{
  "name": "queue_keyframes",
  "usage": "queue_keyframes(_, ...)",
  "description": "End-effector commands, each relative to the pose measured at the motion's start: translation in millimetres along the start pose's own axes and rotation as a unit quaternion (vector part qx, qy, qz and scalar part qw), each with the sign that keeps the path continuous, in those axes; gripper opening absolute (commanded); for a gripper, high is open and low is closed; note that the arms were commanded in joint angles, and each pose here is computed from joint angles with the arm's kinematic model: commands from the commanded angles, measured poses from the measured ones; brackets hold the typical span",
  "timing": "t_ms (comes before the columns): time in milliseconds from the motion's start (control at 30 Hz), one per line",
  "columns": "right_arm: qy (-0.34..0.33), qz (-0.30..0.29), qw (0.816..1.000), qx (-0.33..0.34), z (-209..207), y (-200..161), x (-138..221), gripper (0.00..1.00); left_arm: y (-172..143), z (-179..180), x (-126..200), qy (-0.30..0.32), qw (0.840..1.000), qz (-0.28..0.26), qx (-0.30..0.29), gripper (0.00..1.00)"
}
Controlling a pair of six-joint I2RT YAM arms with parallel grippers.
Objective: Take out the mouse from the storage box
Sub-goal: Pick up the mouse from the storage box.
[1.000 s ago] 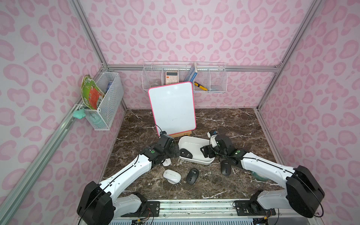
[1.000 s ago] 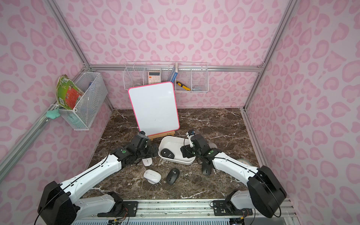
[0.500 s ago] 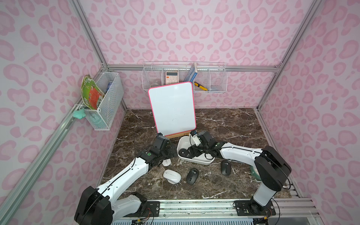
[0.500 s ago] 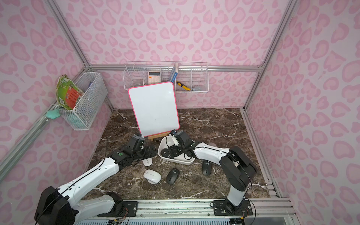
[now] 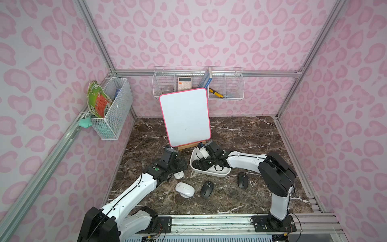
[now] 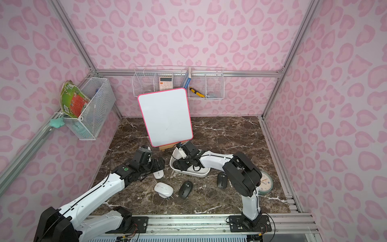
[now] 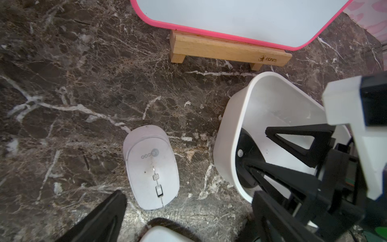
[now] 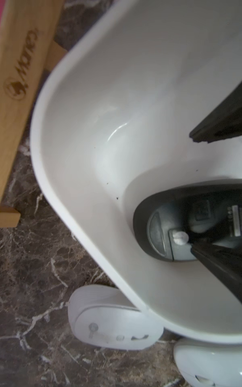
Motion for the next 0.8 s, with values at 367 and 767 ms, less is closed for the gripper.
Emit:
queue_keyframes(367, -0.029, -0.017, 0.999, -0.04, -24.8, -1.3, 19.4, 0.78, 0.5, -1.0, -1.2, -0.008, 1.0, 0.0, -0.002, 0.99)
queue_keyframes(767, -0.014, 0.007, 0.998, -0.067, -31.2, -16.0, -0.6, 0.77, -1.5, -0.9, -3.0, -0.01, 1.0, 0.008, -0.001, 0.99)
Point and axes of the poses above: each gripper's point midway between its finger pads, its own x axis back along the fingers, its own z axis along the line the jaws close on, y = z × x, the point moved 9 cm from there along x, back along the fingers, and after that the axes turned 10 degrees about x, right-handed, at the moved point
